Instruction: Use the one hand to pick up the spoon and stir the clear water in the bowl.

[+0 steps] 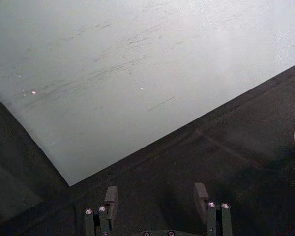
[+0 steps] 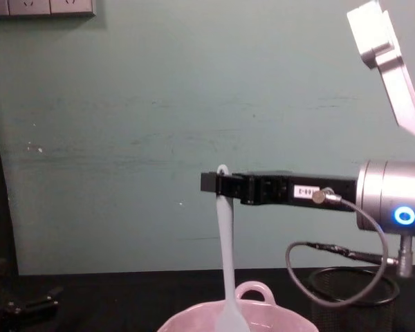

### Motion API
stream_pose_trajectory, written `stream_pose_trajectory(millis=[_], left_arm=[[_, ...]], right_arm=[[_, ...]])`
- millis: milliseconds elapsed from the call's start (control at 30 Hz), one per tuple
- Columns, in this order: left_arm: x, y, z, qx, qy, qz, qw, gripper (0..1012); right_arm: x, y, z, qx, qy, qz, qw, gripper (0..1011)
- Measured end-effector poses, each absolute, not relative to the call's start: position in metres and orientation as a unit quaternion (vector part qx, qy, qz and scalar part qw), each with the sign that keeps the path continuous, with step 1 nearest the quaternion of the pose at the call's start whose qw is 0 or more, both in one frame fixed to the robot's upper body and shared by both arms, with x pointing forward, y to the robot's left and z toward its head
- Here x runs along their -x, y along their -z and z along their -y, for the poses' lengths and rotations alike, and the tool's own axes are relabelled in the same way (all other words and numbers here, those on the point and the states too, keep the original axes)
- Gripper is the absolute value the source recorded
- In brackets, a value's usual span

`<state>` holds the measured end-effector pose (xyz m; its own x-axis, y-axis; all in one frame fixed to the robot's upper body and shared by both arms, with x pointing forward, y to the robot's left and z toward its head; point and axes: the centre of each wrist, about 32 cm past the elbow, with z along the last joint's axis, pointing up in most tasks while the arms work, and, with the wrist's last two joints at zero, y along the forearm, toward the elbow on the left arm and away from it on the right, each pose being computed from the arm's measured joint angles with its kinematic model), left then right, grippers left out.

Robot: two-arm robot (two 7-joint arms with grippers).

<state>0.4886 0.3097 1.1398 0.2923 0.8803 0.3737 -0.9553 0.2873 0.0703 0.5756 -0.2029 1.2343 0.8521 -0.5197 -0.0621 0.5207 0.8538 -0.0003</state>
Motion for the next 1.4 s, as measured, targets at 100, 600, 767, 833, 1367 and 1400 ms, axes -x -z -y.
stream_pose_trajectory(millis=[100,600,767,833,1367,1400], left_arm=[[-0.489,-1.140,-0.310,-0.142,-0.580,0.132,0.791,1011],[-0.489,-1.140,-0.310,-0.141,-0.580,0.132,0.791,1011],[-0.489,-1.140,-0.310,-0.142,-0.580,0.132,0.791,1011],[-0.489,-1.140,-0.310,-0.141,-0.580,0.132,0.791,1011],[-0.489,-1.140,-0.310,-0.141,-0.580,0.132,0.791,1011],[-0.489,-1.140,-0.310,-0.141,-0.580,0.132,0.791,1011]], right_arm=[[-0.575,-1.231,0.202,-0.011,0.267,-0.037,0.963,109],[-0.606,-1.221,0.182,-0.019,0.259,-0.057,0.964,109],[-0.618,-1.221,0.183,-0.020,0.268,-0.058,0.961,109],[-0.622,-1.222,0.187,-0.022,0.277,-0.056,0.959,108],[-0.611,-1.224,0.229,-0.016,0.327,-0.054,0.943,109],[-0.606,-1.223,0.231,-0.016,0.326,-0.057,0.944,109]])
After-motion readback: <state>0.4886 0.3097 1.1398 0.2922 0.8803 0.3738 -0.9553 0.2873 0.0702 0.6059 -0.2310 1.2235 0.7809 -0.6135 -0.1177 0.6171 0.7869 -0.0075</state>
